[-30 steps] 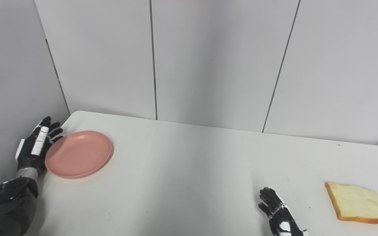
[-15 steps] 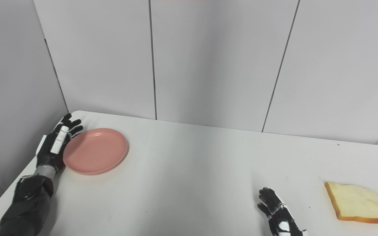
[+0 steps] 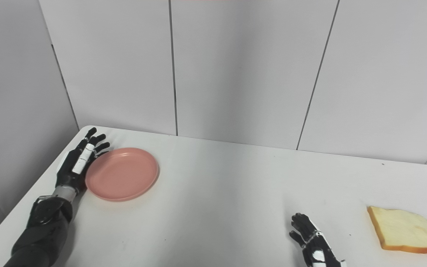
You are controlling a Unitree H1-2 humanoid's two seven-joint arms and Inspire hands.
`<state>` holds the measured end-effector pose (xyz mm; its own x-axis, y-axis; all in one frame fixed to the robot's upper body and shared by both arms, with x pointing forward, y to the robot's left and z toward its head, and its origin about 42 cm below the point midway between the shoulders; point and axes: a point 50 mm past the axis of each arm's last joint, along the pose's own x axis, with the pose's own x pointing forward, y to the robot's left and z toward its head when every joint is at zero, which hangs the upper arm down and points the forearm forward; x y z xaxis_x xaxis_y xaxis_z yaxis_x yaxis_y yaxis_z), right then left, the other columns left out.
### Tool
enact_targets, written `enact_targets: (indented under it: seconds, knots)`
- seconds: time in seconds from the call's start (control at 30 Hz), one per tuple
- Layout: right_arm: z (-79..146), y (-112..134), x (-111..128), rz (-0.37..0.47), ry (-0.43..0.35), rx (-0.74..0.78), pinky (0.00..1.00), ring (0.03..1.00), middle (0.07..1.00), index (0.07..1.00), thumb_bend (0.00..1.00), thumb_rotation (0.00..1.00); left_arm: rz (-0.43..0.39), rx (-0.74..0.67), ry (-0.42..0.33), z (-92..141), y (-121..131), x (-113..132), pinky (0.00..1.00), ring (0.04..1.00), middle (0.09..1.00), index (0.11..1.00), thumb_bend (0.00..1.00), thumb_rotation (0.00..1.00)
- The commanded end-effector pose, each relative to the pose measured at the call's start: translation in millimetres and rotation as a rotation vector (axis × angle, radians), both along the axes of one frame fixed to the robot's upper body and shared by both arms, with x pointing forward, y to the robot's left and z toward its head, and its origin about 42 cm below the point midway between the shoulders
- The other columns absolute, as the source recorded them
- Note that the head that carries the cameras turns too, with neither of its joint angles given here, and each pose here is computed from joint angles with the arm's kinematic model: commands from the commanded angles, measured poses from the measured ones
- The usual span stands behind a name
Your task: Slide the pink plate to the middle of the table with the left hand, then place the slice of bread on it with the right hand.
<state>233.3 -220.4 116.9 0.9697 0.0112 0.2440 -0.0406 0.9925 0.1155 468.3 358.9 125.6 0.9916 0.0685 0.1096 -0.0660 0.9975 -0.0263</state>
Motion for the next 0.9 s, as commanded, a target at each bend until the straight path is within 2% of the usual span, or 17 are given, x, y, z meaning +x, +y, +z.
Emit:
enact_targets:
  seconds: [0.0,0.1,0.3,0.47,0.87]
  knots:
    - [-33.1,-9.8,-26.6,-0.014,0.146,-0.014,0.84,0.864,0.834,0.800,0.86,0.95,-0.038,-0.015,-0.002,-7.0,-19.1,-0.2,0.74,0.822,0.876,0.914,0.90,0.68]
    - [-32.6,-9.0,-26.4,-0.013,0.145,-0.008,0.84,0.861,0.831,0.796,0.86,0.94,-0.067,-0.045,-0.025,-8.8,-33.9,-1.3,0.77,0.824,0.860,0.897,0.87,0.64]
    - [-32.7,-6.3,-25.5,-0.016,0.149,-0.008,0.84,0.859,0.826,0.793,0.87,0.94,-0.112,-0.040,-0.059,-6.4,-59.1,-2.5,0.76,0.821,0.852,0.887,0.88,0.65]
    - [-32.1,-2.0,-25.8,-0.009,0.146,-0.003,0.82,0.847,0.815,0.784,0.88,0.93,-0.156,-0.004,-0.054,-7.0,-70.7,-7.8,0.76,0.813,0.865,0.895,0.92,0.68]
    - [-26.5,13.1,-28.9,-0.006,0.145,-0.025,0.81,0.844,0.817,0.787,0.85,0.93,-0.213,-0.026,-0.022,-16.0,-92.2,-19.3,0.72,0.808,0.859,0.893,0.89,0.67]
